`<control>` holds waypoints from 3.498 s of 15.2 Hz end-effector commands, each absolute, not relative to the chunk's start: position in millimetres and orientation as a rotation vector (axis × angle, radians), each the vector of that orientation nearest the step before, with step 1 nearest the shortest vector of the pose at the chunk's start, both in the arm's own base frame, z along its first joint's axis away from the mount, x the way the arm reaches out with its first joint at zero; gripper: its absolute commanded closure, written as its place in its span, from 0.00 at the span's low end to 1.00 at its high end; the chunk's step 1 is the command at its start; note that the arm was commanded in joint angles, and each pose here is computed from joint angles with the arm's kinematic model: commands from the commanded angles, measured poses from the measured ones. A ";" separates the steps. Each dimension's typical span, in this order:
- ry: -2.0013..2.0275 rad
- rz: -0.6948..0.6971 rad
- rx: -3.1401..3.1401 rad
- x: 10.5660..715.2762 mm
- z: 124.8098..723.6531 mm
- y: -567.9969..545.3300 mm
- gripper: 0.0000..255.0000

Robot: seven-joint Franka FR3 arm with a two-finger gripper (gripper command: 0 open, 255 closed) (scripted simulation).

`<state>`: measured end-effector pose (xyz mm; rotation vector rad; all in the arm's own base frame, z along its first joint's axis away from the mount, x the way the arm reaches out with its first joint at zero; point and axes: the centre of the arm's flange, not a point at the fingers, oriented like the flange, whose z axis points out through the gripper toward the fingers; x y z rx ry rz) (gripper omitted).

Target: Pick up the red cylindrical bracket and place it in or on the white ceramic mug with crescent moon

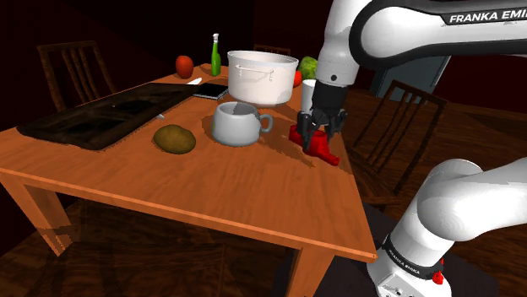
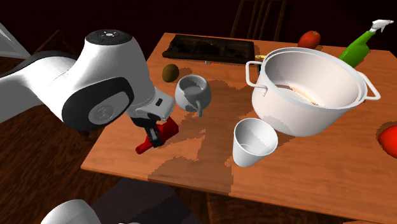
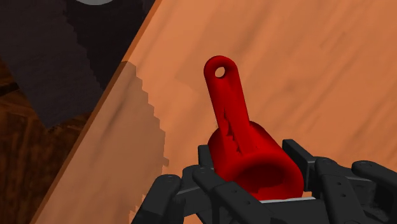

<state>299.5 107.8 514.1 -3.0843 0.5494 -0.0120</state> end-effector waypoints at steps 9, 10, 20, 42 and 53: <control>0.550 -0.012 -3.084 299.8 566.9 108.4 1.00; 0.550 -0.012 -3.084 299.8 572.2 108.4 1.00; 0.550 -0.012 -3.084 299.8 625.0 108.4 1.00; 0.550 -0.012 -3.084 538.3 646.3 159.8 1.00; 0.550 -0.012 -3.084 538.3 588.2 159.8 1.00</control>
